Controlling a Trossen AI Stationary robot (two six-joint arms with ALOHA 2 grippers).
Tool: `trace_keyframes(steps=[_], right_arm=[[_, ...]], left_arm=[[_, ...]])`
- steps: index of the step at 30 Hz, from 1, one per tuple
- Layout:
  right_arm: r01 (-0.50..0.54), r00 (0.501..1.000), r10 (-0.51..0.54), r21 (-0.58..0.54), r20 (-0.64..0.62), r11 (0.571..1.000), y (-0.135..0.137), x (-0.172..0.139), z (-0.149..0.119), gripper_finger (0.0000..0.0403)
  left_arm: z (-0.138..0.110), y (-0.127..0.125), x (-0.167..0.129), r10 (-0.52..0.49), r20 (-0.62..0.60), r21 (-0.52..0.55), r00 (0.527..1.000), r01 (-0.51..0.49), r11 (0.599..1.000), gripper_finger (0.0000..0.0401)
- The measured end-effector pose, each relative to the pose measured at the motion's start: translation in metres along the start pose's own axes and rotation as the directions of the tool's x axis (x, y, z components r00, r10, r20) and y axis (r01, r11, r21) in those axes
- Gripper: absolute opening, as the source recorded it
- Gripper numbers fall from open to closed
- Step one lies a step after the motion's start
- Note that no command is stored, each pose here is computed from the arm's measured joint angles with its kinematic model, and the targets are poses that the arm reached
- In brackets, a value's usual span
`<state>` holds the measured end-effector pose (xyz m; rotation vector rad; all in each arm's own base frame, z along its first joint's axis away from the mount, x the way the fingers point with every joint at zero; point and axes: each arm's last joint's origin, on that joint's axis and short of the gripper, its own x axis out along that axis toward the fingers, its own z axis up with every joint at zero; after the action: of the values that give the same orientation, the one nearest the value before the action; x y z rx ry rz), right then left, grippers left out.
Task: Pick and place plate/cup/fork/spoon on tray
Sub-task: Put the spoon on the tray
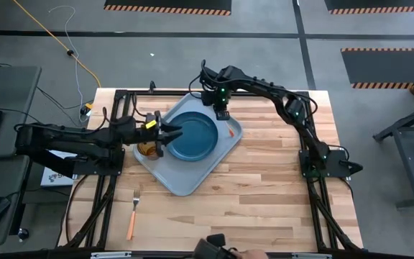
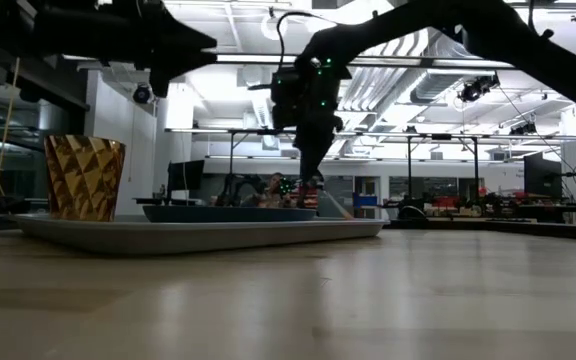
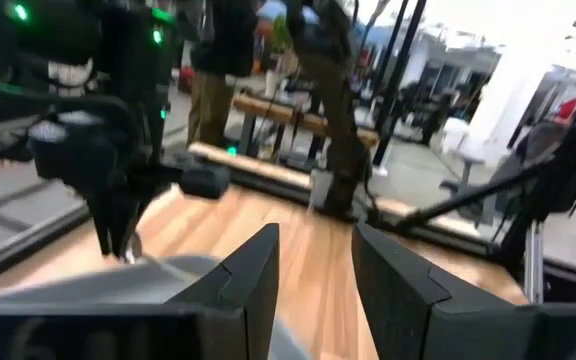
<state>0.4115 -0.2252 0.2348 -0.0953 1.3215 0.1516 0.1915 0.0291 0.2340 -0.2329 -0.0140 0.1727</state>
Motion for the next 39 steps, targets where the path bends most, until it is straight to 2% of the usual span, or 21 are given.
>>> trace_keyframes(steps=[8, 13, 18, 21, 25, 34, 39], right_arm=[[-0.057, 0.997, 0.058, -0.029, 0.059, 0.998, -0.008, 0.001, -0.004, 0.0], [-0.052, 0.996, 0.055, -0.045, 0.065, 0.998, -0.011, 0.006, -0.004, 0.0], [-0.045, 0.997, 0.055, -0.163, 0.059, 0.986, -0.015, 0.02, -0.003, 0.0], [-0.035, 0.996, 0.048, -0.185, 0.069, 0.982, -0.018, 0.029, -0.001, 0.0001], [-0.001, 0.997, 0.016, -0.186, 0.078, 0.983, -0.023, 0.038, 0.001, 0.0009], [0.133, 0.986, -0.115, -0.157, 0.12, 0.979, -0.033, 0.04, 0.008, 0.0065], [0.143, 0.983, -0.124, -0.142, 0.134, 0.979, -0.034, 0.039, 0.009, 0.0072]], left_arm=[[-0.004, 0.001, 0.0, 0.009, -0.04, -0.034, 0.999, -0.011, 0.999, 0.0118], [-0.005, 0.001, 0.0, 0.013, -0.054, -0.052, 0.998, -0.016, 0.999, 0.0118], [-0.005, 0.001, 0.0, 0.014, -0.057, -0.052, 0.998, -0.017, 0.999, 0.0117], [-0.005, 0.001, 0.0, 0.017, -0.056, -0.051, 0.998, -0.02, 0.998, 0.0117], [-0.005, 0.001, 0.0, 0.021, -0.055, -0.051, 0.998, -0.024, 0.998, 0.0117], [-0.006, 0.001, 0.0, 0.021, -0.055, -0.051, 0.998, -0.023, 0.998, 0.0117], [-0.006, 0.001, 0.0, 0.021, -0.055, -0.051, 0.998, -0.024, 0.998, 0.0117]])
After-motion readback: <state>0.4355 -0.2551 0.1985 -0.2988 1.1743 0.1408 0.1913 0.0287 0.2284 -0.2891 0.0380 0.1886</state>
